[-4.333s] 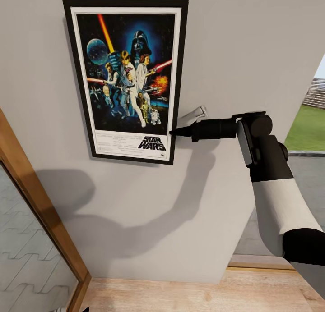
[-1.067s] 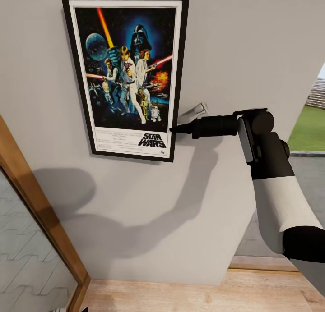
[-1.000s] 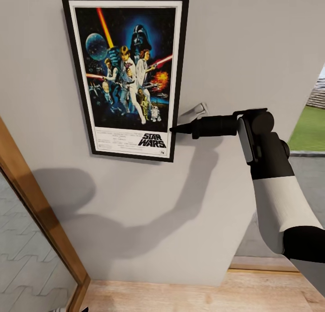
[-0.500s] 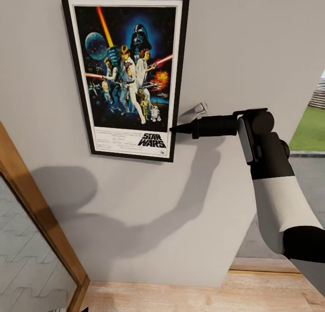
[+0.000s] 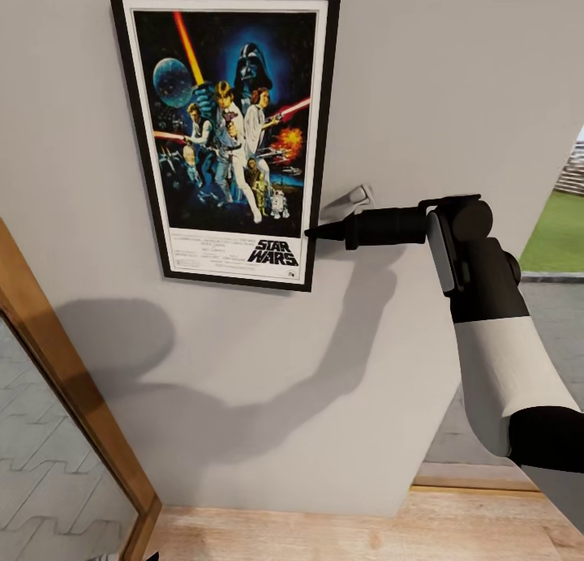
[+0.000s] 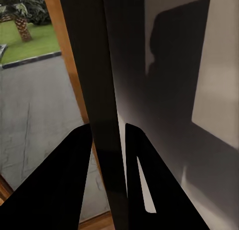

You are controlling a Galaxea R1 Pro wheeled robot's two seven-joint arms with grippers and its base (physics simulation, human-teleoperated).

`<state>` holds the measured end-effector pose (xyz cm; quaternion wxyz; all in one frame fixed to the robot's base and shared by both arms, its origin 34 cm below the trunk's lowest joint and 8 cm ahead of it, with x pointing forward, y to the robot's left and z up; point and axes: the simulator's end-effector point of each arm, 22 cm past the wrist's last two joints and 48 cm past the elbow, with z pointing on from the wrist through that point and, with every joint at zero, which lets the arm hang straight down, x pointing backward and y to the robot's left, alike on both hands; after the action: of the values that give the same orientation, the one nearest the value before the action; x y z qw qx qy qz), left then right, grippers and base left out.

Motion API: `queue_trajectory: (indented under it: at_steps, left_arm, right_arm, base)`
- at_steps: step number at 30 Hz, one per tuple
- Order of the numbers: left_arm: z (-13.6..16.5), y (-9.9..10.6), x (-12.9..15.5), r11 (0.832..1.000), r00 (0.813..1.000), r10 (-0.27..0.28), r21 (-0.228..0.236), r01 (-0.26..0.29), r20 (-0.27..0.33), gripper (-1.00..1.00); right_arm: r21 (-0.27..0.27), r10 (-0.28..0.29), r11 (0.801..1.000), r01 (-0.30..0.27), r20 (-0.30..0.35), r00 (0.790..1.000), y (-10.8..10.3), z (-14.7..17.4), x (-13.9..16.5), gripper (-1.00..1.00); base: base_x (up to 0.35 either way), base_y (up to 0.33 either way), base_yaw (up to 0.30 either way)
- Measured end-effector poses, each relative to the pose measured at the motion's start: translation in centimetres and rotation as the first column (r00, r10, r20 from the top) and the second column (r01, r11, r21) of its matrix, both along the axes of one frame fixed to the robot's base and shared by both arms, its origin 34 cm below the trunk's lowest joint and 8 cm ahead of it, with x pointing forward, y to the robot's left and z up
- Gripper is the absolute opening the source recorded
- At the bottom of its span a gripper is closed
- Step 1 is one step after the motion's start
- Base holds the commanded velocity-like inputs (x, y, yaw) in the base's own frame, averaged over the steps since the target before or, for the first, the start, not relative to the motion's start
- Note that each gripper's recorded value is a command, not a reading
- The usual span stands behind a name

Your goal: Pick up the poster from the kitchen countertop and hang it on one of the wall nails in the kitchen.

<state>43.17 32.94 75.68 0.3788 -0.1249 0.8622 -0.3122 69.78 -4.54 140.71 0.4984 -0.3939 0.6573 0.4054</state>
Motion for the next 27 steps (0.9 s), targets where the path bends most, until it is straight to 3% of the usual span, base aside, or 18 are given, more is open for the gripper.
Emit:
queue_trajectory:
  at_steps: [27]
  left_arm:
    - [0.04,0.0,-0.02,1.0,1.0,0.0,0.0,0.0,0.001,1.0]
  right_arm:
    - [0.008,0.013,1.0,-0.013,-0.01,1.0,0.2,-0.06,-0.17,-1.0]
  base:
    - [0.0,0.0,0.0]
